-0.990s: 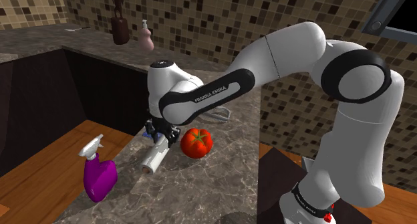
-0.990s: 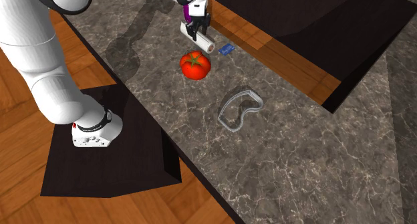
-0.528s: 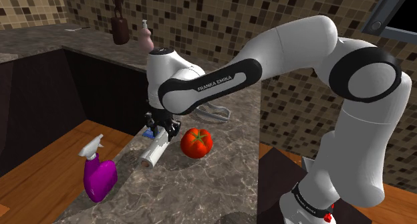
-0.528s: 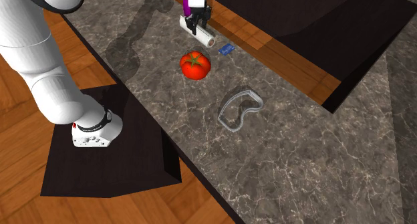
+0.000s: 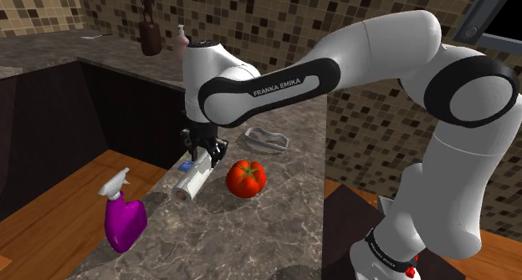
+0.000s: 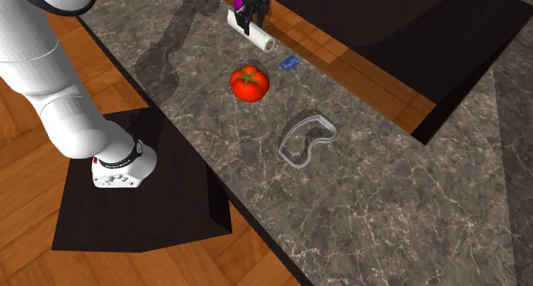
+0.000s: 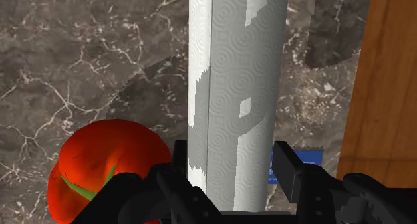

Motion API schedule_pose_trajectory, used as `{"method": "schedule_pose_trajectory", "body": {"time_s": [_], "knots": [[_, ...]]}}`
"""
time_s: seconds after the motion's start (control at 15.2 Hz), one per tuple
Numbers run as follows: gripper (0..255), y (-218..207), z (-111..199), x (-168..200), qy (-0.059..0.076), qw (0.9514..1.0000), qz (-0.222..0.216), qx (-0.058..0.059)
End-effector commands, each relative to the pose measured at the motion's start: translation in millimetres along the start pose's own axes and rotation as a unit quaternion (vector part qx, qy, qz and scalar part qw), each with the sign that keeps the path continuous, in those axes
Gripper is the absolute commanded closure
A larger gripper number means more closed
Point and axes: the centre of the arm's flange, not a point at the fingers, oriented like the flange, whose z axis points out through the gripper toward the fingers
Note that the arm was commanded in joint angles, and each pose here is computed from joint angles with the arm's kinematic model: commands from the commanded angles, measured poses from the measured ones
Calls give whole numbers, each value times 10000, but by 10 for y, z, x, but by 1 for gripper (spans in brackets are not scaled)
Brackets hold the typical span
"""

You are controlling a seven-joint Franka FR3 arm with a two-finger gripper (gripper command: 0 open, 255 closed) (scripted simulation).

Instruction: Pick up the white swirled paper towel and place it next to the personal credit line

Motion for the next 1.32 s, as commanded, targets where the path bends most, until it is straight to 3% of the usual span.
{"method": "schedule_pose_trajectory", "body": {"time_s": [0.0, 0.26, 0.53, 1.25], "knots": [[255, -4, -100, 1, 0, 10000, 1, -2], [255, -1, -261, 2, 0, 10000, 1, -2], [255, -188, -287, -514, 0, 10000, 1, -2], [255, -200, 294, -518, 0, 10000, 1, -2]]}}
